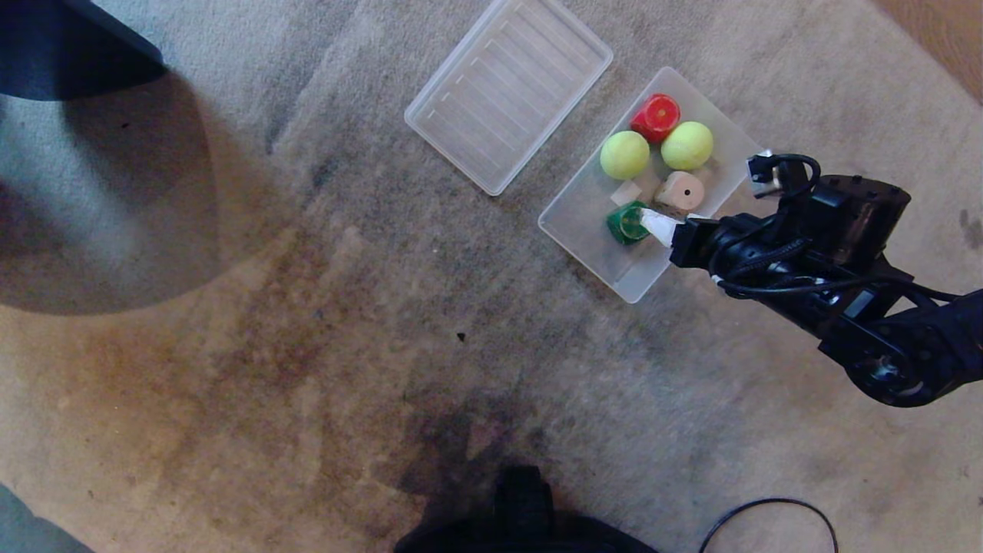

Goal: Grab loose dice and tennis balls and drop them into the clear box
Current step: Put the toys in the box, then pick up toys out of the box

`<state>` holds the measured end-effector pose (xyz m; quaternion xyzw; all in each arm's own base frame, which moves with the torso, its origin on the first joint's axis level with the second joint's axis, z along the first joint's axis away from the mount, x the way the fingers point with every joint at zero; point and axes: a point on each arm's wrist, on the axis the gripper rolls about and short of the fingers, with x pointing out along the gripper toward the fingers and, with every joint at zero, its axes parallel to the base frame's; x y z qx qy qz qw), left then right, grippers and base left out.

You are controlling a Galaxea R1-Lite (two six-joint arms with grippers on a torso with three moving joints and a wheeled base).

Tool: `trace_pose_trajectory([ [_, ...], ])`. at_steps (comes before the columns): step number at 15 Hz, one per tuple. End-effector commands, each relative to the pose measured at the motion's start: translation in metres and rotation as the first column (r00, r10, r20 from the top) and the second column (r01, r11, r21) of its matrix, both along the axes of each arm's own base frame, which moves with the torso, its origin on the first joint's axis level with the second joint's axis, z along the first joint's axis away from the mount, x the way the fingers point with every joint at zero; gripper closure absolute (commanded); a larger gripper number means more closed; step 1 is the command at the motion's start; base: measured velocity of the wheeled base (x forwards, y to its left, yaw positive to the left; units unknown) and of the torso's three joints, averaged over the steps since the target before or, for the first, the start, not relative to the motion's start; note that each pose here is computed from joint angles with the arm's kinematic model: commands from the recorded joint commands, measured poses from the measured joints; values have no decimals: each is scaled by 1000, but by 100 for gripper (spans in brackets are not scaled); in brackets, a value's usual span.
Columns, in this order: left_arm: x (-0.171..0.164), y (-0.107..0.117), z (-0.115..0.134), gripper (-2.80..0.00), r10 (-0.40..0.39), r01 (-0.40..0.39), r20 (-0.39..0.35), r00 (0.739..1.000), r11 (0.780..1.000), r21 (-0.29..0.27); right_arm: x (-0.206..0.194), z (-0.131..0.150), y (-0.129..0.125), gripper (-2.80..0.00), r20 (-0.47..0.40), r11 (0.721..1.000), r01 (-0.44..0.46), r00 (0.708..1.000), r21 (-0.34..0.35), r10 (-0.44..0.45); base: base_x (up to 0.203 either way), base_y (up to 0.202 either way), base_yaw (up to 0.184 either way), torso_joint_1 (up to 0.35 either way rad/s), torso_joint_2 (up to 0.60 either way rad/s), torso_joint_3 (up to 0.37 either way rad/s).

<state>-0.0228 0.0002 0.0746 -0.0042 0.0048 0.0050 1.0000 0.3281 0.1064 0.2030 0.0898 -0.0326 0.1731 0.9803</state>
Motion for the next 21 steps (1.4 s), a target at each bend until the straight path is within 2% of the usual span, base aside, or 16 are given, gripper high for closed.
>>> trace_pose_trajectory([
  [1,0,0,0,0,1,-1,-1,1000,1000,-1,-2,3,0,0,13,1000,-2,1000,5,2,0,0,0,0,0,0],
  [10,0,0,0,0,1,-1,-1,1000,1000,-1,-2,3,0,0,13,1000,-2,1000,5,2,0,0,0,0,0,0],
  [11,0,0,0,0,1,-1,-1,1000,1000,-1,-5,0,-5,0,-25,1000,12,1000,-12,-12,0,0,0,0,0,0],
  [12,0,0,0,0,1,-1,-1,1000,1000,-1,-16,-3,-12,0,-105,999,26,994,-47,-31,0,0,0,0,0,0],
  [14,0,0,0,0,1,-1,-1,1000,1000,-1,-61,15,-33,0,-190,993,53,979,-103,-72,0,0,0,0,0,0],
  [16,0,0,0,0,1,-1,-1,1000,1000,-1,-137,48,-59,0,-165,989,86,981,-123,-106,0,0,0,0,0,0],
  [17,0,0,0,0,1,-1,-1,1000,1000,-1,-171,52,-69,0,-165,985,101,979,-137,-123,0,0,0,0,0,0],
  [19,0,0,0,0,1,-1,-1,1000,1000,-1,-221,35,-84,0,-255,973,114,953,-199,-164,0,0,0,0,0,0],
  [20,0,0,0,0,1,-1,-1,1000,1000,-1,-234,20,-88,0,-330,965,108,925,-240,-186,0,0,0,0,0,0],
  [21,0,0,0,0,1,-1,-1,1000,1000,-1,-238,14,-90,0,-358,959,110,912,-262,-202,0,0,0,0,0,0],
])
